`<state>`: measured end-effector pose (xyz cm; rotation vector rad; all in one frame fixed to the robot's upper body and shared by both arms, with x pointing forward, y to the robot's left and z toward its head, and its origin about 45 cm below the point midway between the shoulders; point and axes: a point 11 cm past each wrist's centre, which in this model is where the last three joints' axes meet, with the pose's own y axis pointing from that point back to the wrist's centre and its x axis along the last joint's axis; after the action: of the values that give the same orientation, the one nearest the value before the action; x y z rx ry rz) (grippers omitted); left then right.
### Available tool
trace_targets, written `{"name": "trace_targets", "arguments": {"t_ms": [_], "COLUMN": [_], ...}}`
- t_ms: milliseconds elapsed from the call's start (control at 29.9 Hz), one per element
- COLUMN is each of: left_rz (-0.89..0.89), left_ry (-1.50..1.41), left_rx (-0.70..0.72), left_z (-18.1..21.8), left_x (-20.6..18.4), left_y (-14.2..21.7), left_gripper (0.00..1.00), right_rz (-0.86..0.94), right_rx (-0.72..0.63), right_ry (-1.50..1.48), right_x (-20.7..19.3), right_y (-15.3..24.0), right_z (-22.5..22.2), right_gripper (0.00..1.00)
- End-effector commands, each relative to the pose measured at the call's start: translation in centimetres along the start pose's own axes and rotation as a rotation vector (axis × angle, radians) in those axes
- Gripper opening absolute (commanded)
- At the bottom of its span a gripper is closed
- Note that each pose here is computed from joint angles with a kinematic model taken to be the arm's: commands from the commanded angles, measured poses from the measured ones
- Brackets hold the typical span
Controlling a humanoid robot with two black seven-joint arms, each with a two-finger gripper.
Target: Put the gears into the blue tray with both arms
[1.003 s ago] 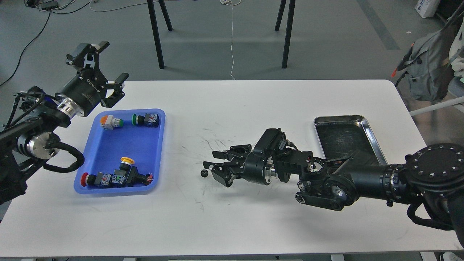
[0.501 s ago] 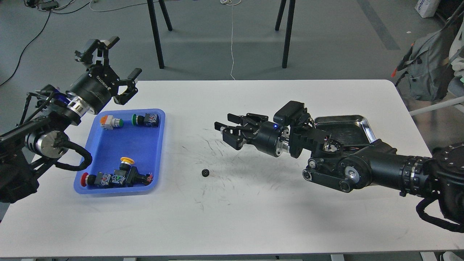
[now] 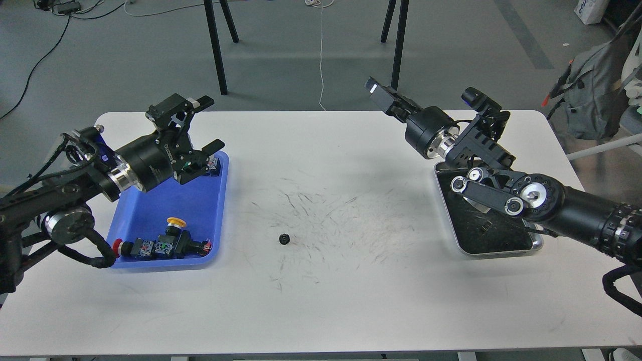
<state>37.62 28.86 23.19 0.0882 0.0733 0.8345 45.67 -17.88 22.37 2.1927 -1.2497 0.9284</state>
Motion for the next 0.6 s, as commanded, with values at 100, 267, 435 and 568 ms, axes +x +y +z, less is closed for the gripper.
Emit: {"name": "trace_targets", "arguments": {"t_ms": [100,267,435,568], "left_rz": [-0.025,0.078,0.097,0.024], "left_ry": [-0.064,0.017,0.118,0.214], "left_rx": [0.026,-0.091,-0.152,-0.148], "left_z": [0.5,3.3,3.7,2.1], "left_x": [-0.8,1.3,1.3,-0.7], "left_y": [1.4,2.0,1.3,0.8], "left_gripper": [1.0,0.99,0.99,0.99], "right_rz": [0.063,0.091,0.103,0.109], "right_rx": [-0.054,-0.07,-0.071,-0.083], "right_ry": [-0.094,-0.133,-0.148,-0.144], "right_x": [0.4,0.4,0.6,0.8], "right_y": [1.2,1.6,1.6,2.0], "right_z": [1.9,2.5,2.6,3.1], "right_gripper": [0.64,0.64,0.64,0.64]}}
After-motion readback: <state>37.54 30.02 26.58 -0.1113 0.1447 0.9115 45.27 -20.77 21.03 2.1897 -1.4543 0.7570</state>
